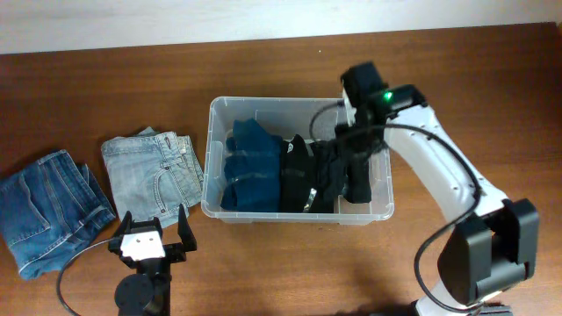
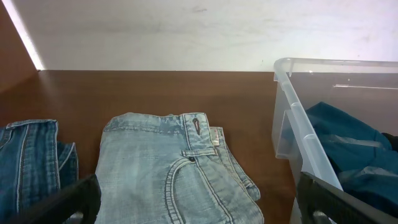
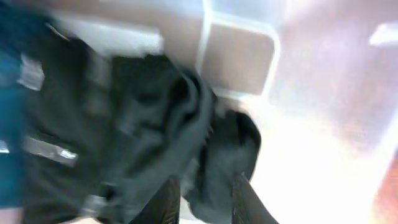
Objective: Pack container
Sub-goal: 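Press the black garment down in the bin and open the right gripper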
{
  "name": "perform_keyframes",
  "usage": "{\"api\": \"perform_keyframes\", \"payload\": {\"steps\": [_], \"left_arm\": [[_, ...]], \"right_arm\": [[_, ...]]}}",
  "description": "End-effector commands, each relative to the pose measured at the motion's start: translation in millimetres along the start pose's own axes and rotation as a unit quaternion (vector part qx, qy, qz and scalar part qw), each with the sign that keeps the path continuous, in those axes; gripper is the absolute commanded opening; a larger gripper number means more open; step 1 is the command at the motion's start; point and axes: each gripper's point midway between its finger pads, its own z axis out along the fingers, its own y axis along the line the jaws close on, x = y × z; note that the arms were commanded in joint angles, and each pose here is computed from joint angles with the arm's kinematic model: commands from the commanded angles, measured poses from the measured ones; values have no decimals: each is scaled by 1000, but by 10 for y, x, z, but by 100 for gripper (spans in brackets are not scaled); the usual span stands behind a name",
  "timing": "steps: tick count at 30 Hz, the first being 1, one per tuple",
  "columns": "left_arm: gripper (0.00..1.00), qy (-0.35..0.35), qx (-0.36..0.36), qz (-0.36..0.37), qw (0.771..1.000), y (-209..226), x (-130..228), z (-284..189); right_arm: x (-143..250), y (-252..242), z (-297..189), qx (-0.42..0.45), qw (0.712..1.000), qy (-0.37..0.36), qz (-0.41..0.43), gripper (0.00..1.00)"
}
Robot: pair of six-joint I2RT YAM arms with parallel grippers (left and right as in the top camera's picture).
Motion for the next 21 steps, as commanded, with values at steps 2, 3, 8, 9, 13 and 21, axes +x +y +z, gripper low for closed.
{"api": "perform_keyframes", "payload": {"steps": [2,3,8,9,13,21], "left_arm": [[99,-1,0,9,1000,3,20,5],[99,-1,0,9,1000,4,20,5],[99,-1,0,9,1000,3,20,5],[99,-1,0,9,1000,3,20,5],[99,-1,0,9,1000,3,20,5],[99,-1,0,9,1000,4,20,5]], "right_arm": [[3,136,-51,-37,999,0,2,21],[23,141,-23,-37,999,3,1,21],[175,245,221,-44,999,16,-12,21],[214,307,295,-55,998,18,-17,21],[360,530,547,-85,996,17,-38,21],[284,587,389,-83,995,-11,-57,42]]}}
